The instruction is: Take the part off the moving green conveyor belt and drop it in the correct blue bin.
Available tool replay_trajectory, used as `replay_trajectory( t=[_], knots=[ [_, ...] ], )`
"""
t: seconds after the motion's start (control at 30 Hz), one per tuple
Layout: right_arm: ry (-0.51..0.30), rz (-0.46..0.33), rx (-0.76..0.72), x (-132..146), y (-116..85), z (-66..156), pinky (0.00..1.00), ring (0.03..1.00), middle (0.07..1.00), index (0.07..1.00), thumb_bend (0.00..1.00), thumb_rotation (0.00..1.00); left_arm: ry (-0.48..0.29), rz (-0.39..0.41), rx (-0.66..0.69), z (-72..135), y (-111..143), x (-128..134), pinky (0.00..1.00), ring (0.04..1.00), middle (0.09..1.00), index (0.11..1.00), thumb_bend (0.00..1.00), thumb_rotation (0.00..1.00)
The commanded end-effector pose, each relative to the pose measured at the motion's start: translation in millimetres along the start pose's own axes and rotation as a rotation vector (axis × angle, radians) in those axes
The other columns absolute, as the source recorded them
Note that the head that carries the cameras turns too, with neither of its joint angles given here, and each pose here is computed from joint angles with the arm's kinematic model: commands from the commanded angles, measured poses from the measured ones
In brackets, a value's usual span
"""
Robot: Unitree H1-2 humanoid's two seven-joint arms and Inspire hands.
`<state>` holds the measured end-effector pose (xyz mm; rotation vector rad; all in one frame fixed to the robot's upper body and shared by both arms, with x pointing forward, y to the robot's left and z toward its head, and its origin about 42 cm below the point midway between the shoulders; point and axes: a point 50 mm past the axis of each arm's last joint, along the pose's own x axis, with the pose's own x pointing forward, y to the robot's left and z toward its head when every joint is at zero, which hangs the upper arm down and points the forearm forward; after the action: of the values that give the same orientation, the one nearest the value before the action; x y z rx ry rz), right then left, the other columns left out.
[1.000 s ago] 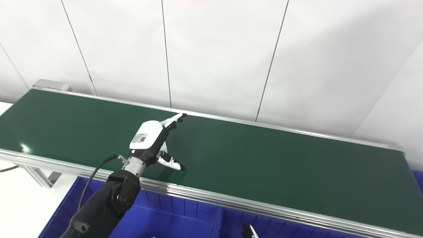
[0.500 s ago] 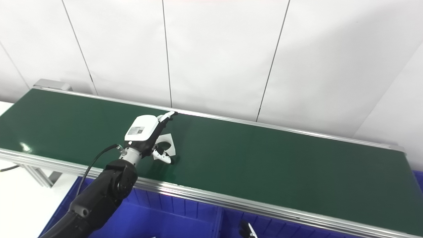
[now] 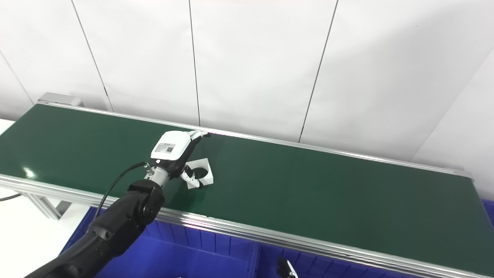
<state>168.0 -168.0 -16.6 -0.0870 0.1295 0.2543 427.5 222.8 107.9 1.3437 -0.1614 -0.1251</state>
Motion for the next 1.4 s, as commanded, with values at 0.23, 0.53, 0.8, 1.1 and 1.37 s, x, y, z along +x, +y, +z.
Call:
replay_trajectory(
  t=[0.23,0.53,0.8,1.1,1.37],
  knots=[
    [-0.1,-0.005,0.03,5.6,6.6,16.3,0.97,0.935,0.941,0.941,0.93,0.93,-0.04,-0.015,0.05,17.1,14.2,22.3,0.8,0.832,0.886,0.844,1.0,0.15],
    [-0.109,0.001,0.032,5.6,10.2,19.0,0.95,0.936,0.943,0.949,0.93,0.93,-0.007,-0.107,0.082,21.9,-19.7,15.0,0.79,0.811,0.857,0.823,1.0,0.15],
    [-0.11,-0.002,0.041,6.7,10.4,19.3,0.95,0.939,0.943,0.947,0.95,0.92,0.012,-0.165,0.059,32.1,-28.0,17.2,0.45,0.53,0.63,0.616,0.99,0.07],
    [-0.116,-0.001,0.048,5.4,11.0,21.1,0.95,0.94,0.942,0.946,0.95,0.92,0.02,-0.177,0.032,35.2,-23.3,20.6,0.19,0.264,0.397,0.495,0.52,0.0],
    [-0.119,0.001,0.051,4.8,12.2,22.0,0.96,0.943,0.943,0.949,0.95,0.92,0.028,-0.203,0.068,37.9,-11.6,26.2,0.19,0.277,0.423,0.487,0.53,0.0]
  ],
)
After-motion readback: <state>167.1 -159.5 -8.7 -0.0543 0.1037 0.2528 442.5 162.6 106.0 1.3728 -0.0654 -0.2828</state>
